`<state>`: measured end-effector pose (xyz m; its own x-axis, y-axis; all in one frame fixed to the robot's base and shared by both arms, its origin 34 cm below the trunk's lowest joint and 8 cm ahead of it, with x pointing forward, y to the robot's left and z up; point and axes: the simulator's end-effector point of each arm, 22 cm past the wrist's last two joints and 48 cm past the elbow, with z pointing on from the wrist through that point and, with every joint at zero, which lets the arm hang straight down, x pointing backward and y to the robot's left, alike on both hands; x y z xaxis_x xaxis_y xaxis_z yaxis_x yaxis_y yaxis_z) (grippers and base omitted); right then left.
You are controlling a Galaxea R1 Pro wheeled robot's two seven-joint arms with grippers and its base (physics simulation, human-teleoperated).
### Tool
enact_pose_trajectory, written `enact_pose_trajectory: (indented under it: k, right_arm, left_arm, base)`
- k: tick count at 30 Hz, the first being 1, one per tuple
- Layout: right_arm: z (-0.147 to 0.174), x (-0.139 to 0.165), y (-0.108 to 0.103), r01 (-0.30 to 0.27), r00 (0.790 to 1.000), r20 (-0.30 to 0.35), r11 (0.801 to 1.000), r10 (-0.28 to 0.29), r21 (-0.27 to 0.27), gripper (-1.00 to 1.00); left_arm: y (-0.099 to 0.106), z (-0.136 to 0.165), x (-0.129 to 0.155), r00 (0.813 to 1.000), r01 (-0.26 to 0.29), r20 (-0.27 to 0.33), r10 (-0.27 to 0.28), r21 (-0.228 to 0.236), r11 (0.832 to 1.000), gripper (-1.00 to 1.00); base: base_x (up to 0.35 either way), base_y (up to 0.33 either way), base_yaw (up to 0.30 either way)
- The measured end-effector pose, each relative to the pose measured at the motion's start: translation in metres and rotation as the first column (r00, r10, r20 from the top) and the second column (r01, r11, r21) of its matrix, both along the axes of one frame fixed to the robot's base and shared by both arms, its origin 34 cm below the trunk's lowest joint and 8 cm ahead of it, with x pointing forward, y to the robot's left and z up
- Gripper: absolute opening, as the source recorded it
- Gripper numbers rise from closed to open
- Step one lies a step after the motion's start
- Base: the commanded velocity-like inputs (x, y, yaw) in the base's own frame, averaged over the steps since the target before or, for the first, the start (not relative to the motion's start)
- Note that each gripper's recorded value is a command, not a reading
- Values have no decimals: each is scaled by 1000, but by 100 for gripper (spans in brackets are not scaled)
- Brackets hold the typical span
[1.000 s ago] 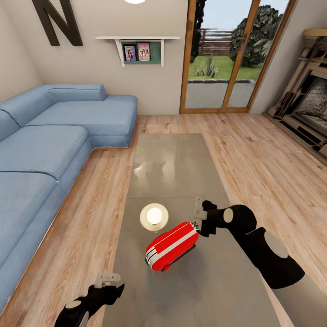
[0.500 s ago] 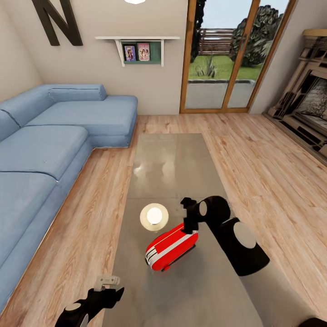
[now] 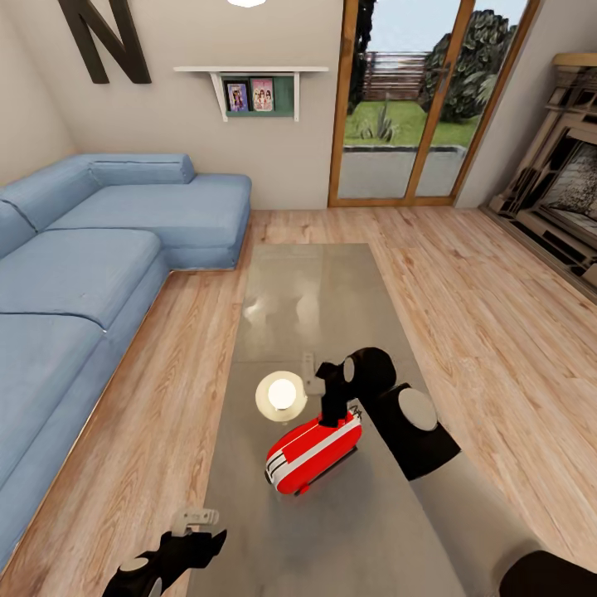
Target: Turn on the radio receiver that's on the table in the living room.
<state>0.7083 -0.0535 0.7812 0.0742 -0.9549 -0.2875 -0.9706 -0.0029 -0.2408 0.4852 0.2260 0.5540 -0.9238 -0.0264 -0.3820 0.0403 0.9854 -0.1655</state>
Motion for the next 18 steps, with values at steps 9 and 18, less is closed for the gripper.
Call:
enact_pose_trajectory:
  k: [9, 18]
  right_arm:
    - [-30, -19, 6, -68, 994, -83, 998, 66, -16, 100]
    - [-39, -20, 4, -60, 992, -115, 998, 57, -22, 100]
  left_arm:
    - [-1, -1, -1, 1000, 0, -2, 0, 0, 1000, 100]
    - [-1, -1, -1, 1000, 0, -2, 0, -1, 1000, 100]
  base:
    - [0, 0, 0]
    - [0, 0, 0]
